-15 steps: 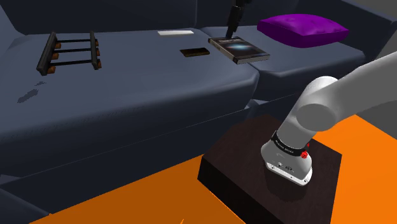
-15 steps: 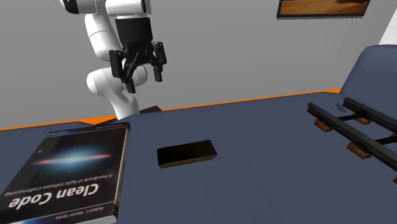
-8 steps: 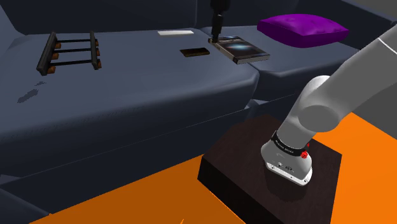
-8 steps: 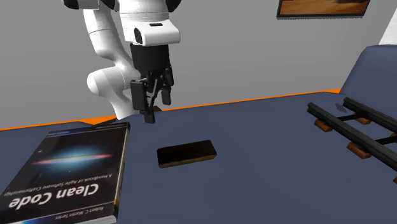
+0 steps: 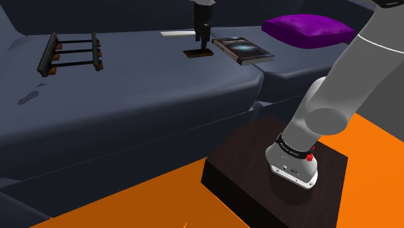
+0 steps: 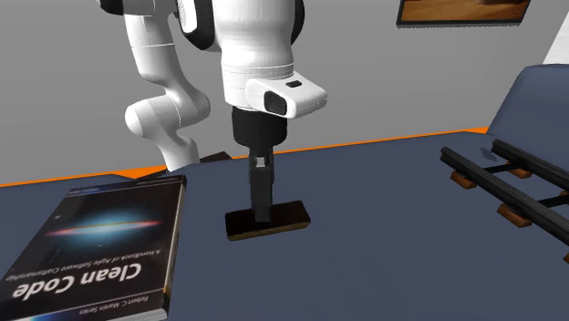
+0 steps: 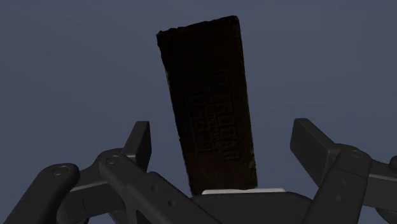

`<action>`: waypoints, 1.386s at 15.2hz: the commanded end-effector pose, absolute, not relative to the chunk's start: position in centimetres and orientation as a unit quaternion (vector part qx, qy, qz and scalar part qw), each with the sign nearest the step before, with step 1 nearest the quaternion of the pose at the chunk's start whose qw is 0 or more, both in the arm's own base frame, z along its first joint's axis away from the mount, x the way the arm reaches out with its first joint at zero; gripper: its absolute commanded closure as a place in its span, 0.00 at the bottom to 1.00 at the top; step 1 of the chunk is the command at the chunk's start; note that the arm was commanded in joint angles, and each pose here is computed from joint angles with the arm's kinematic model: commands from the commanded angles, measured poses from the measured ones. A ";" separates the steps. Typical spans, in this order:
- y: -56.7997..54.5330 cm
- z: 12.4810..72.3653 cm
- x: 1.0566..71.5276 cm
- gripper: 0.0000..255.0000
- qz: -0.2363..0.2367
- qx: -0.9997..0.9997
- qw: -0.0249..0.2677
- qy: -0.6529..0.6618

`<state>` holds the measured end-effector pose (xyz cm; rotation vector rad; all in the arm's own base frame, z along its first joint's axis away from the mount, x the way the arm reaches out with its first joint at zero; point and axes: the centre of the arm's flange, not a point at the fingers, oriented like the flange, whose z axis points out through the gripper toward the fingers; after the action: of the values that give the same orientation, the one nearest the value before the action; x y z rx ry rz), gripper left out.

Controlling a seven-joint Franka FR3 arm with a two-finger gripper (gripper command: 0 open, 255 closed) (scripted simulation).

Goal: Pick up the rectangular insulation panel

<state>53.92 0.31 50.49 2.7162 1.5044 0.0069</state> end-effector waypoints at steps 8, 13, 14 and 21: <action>0.3 47.1 54.4 1.00 0.002 0.871 0.019 0.490; 0.3 47.0 54.3 1.00 0.002 0.871 0.019 0.490; 0.3 47.1 54.3 1.00 0.002 0.871 0.019 0.490; 0.4 49.2 54.4 1.00 0.002 0.871 0.019 0.490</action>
<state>54.47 0.37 48.72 2.7053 1.5211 0.0067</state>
